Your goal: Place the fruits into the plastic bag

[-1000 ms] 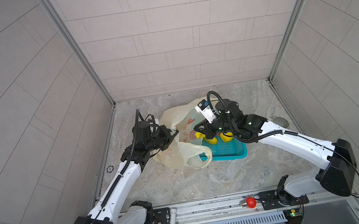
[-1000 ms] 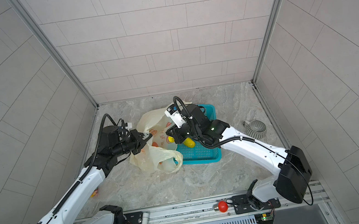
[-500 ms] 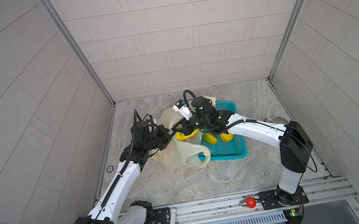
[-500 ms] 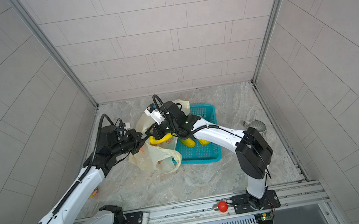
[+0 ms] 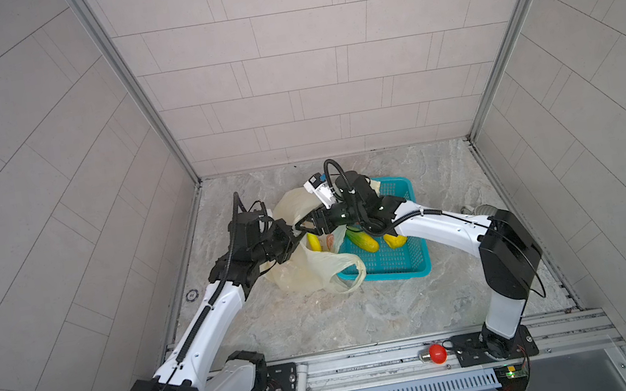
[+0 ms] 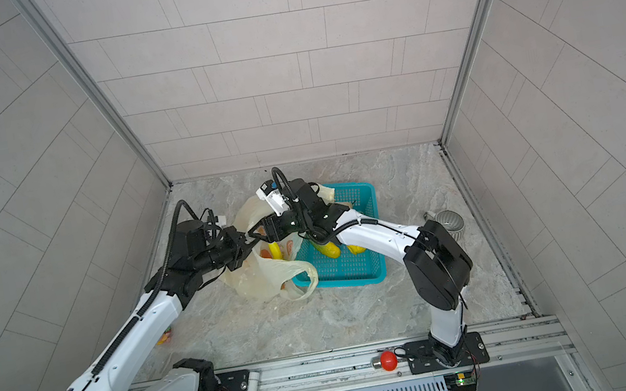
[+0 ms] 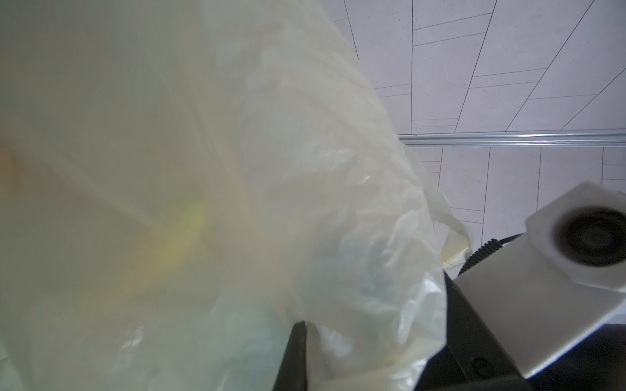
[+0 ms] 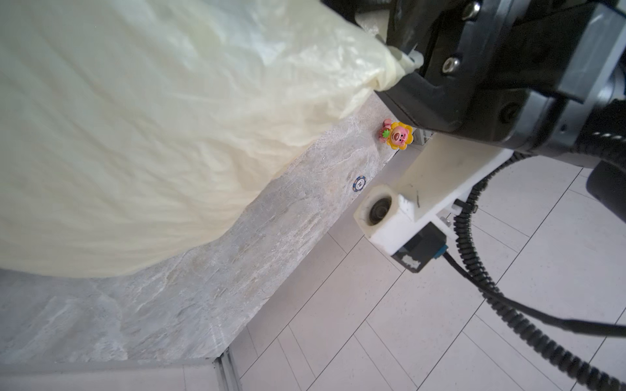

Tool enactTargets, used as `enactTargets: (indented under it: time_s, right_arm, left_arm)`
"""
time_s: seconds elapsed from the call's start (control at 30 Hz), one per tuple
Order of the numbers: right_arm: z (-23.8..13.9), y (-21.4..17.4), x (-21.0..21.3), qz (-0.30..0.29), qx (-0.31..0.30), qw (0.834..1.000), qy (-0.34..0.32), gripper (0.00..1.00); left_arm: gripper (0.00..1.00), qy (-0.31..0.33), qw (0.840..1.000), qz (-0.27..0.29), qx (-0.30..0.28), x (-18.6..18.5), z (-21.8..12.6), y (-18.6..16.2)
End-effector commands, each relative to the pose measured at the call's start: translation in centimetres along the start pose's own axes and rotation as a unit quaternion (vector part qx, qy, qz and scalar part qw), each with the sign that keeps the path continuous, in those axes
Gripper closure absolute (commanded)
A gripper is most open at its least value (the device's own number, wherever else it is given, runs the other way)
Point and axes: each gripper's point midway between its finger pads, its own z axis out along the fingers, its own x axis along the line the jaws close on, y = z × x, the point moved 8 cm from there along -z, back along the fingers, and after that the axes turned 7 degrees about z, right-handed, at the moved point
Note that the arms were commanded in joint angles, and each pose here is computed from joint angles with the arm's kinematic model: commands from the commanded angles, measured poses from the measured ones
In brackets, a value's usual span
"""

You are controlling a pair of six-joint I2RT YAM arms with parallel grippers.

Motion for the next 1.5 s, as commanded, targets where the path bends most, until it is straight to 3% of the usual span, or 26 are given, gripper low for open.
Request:
enactTargets:
  time_s: [0.0, 0.23, 0.5, 0.7, 0.87, 1.13, 1.47]
  right_arm:
    - [-1.7, 0.9, 0.3, -0.016, -0.026, 0.999, -0.024, 0.43]
    - [-5.5, 0.2, 0.5, -0.027, -0.014, 0.999, -0.02, 0.45]
    - [-10.7, -3.5, 0.7, -0.056, 0.036, 0.997, -0.05, 0.46]
    - [-14.5, -5.9, -1.4, -0.029, 0.015, 0.992, -0.118, 0.46]
    - [-16.6, -8.4, -4.2, 0.002, -0.019, 0.974, -0.225, 0.45]
    - [-14.7, -11.1, -8.2, 0.032, 0.029, 0.956, -0.291, 0.44]
    - [-9.4, -9.3, -11.0, 0.033, 0.112, 0.938, -0.327, 0.42]
  left_arm:
    - [1.0, -0.035, 0.999, 0.026, 0.009, -1.7, -0.6, -0.3]
    - [1.0, -0.038, 0.999, 0.028, 0.011, -1.9, -0.6, -0.2]
    - [1.0, -0.036, 0.999, 0.029, 0.009, -1.9, -0.5, -0.1]
    - [1.0, -0.022, 1.0, 0.02, 0.002, -1.2, -0.2, 0.0]
    - [1.0, -0.019, 1.0, 0.014, -0.004, -0.8, 0.0, 0.0]
    - [1.0, -0.019, 1.0, 0.014, -0.006, -0.7, 0.2, 0.2]
    - [1.0, -0.019, 1.0, 0.014, -0.002, -0.6, 0.3, 0.1]
